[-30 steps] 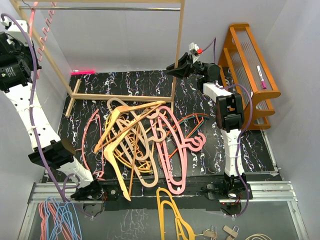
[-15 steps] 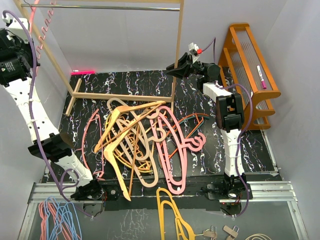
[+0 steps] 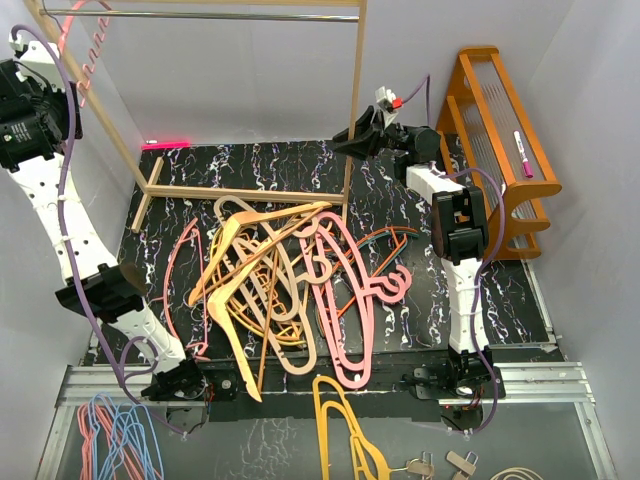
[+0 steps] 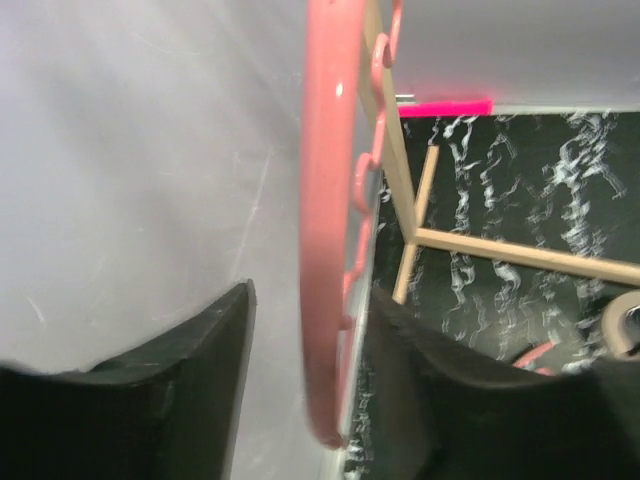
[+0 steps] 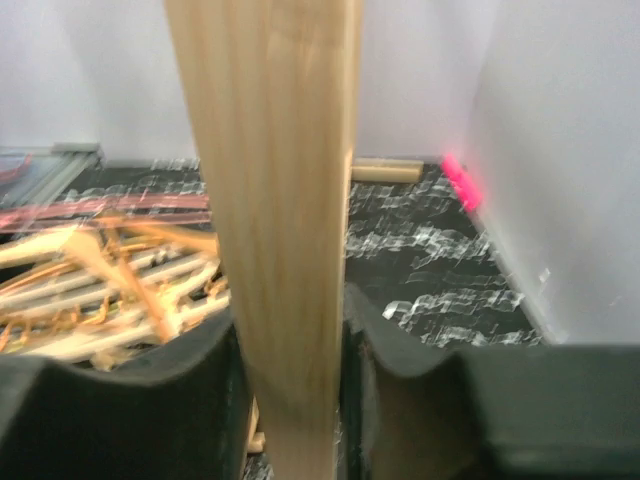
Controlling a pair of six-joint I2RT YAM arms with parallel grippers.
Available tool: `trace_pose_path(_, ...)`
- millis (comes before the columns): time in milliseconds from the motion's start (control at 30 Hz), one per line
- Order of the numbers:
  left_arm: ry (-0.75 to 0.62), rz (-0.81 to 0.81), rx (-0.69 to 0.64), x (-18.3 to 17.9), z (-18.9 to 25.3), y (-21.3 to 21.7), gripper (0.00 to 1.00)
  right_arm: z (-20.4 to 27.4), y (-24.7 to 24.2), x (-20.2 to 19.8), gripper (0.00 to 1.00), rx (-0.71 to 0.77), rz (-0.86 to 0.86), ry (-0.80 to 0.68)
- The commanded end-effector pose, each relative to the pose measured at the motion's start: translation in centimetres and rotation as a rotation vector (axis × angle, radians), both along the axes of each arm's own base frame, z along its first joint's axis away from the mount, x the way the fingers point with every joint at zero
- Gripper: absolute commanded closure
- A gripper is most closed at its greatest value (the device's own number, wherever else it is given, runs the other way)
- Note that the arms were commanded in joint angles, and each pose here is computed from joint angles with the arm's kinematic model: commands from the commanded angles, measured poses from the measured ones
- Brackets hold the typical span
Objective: Organize the hangers
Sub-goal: Adjust the clothesline at the corner of the board, then pick up the hanger at the center of the board.
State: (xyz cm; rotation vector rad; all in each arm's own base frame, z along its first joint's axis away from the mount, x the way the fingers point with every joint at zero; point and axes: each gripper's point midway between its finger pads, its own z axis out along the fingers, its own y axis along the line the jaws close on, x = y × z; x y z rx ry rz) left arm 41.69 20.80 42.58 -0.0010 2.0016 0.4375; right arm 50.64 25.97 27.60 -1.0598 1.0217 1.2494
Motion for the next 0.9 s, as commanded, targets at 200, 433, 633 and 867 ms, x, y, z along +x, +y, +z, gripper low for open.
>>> trace_pose_path(200,-0.254,0.087,0.142,-7.4,10.3,-2.0,0.03,-3.5,-1.1,-0.8,0.01,-0.091,0.050,0.105)
trace_pose_path(433,-0.488,0.033,0.304,-16.9,17.3,-7.7,0.03,-1.7,-4.5,2.1,0.01,0.051,-0.167,0.118)
trace_pose_path(633,-0.002,-0.441,-0.006,-16.8,3.3,-15.6,0.03,-0.9,-6.6,2.7,0.01,0.054,-0.383,0.121)
trace_pose_path(867,0.380,-0.569,-0.286,-17.5,-11.1,-17.2,0.03,-2.3,-9.2,2.3,0.01,-0.056,-0.789,0.169)
